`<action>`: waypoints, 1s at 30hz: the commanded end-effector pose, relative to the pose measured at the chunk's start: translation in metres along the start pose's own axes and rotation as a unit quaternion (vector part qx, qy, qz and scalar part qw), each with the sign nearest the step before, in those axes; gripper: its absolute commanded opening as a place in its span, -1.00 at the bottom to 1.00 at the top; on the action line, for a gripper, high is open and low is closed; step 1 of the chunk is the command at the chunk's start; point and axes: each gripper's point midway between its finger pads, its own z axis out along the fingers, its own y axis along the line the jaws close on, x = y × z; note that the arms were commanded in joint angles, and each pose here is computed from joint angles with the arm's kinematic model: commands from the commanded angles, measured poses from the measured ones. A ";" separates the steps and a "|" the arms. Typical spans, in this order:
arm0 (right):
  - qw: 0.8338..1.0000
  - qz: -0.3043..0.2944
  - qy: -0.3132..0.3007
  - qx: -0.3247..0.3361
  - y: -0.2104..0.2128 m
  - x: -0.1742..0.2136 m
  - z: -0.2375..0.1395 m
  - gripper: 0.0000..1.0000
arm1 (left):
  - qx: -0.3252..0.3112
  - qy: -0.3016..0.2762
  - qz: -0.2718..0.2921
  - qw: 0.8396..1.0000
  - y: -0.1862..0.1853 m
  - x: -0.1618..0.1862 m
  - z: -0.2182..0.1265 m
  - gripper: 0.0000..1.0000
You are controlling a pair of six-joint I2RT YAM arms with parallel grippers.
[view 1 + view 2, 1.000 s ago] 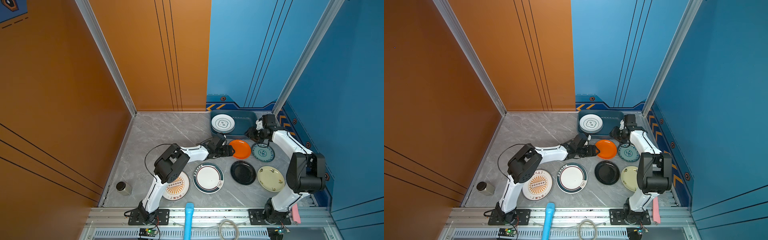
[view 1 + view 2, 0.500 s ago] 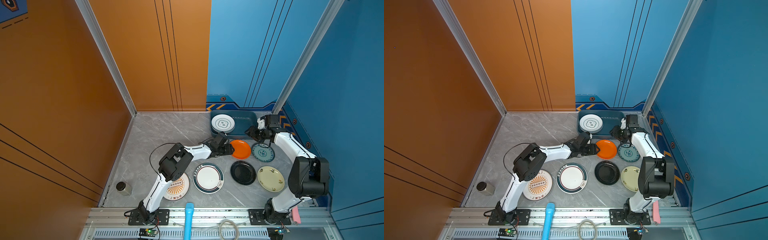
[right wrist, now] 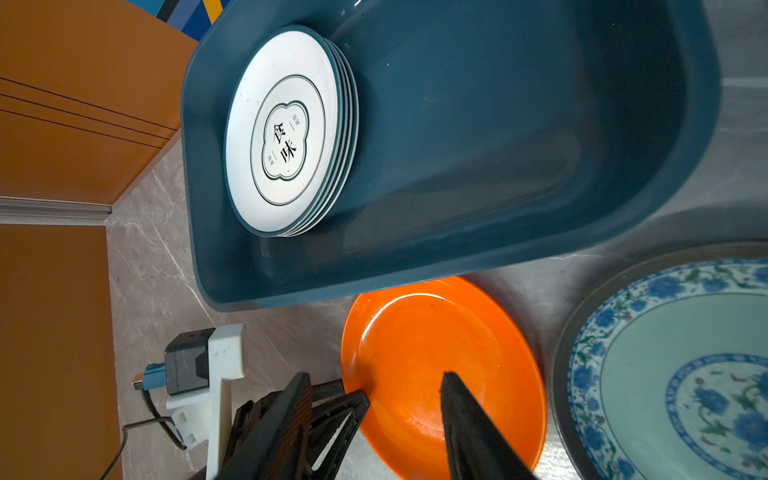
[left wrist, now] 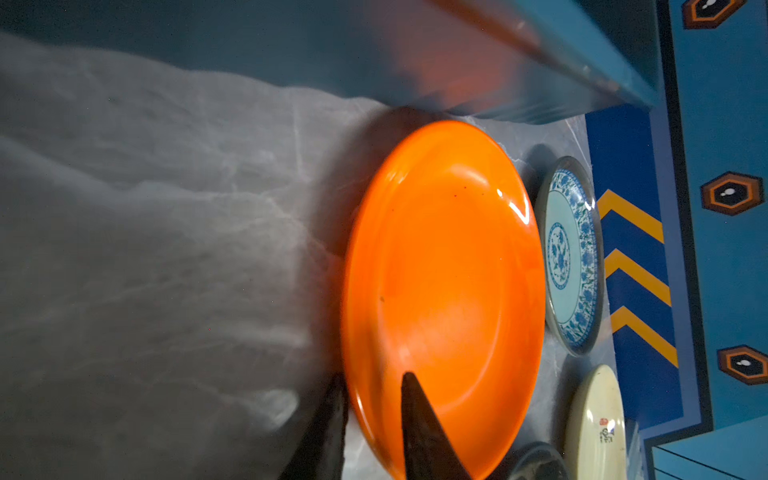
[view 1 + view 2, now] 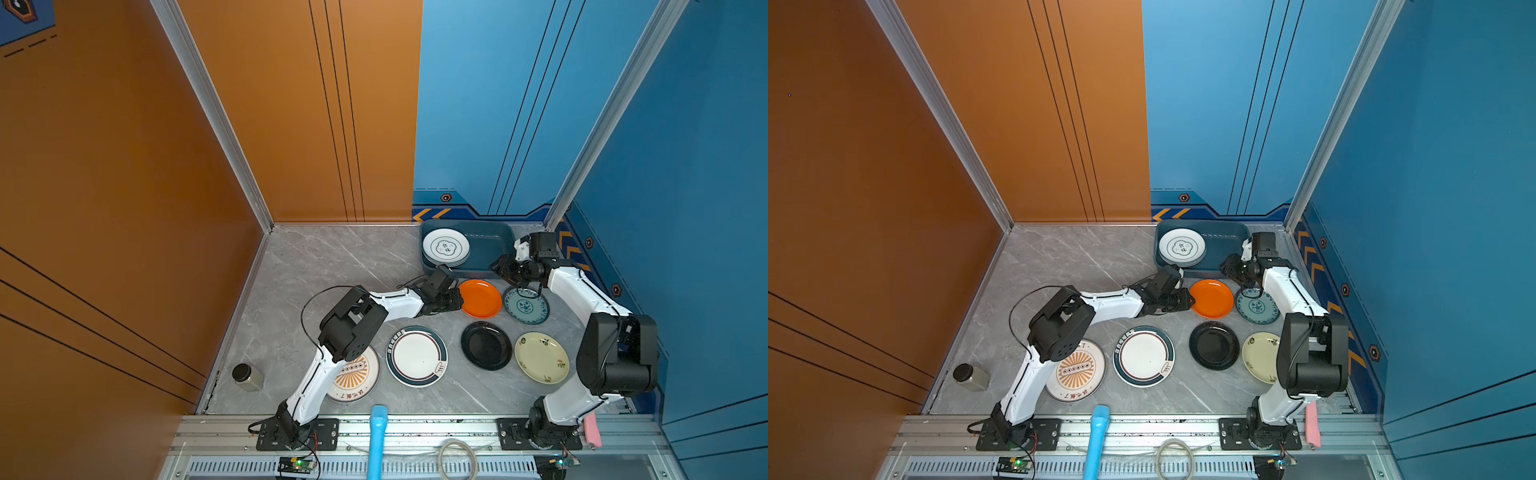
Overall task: Place the plates into the plastic bin on the countertop
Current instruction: 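Grasp the orange plate rim with left gripper while right gripper moves beside it, then lift the orange plate upright with left gripper while right gripper grasps its rim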
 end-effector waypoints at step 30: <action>0.996 -0.043 0.035 -0.068 0.022 0.058 -0.026 0.07 | -0.046 -0.009 -0.013 0.999 0.076 -0.017 -0.096 -1.00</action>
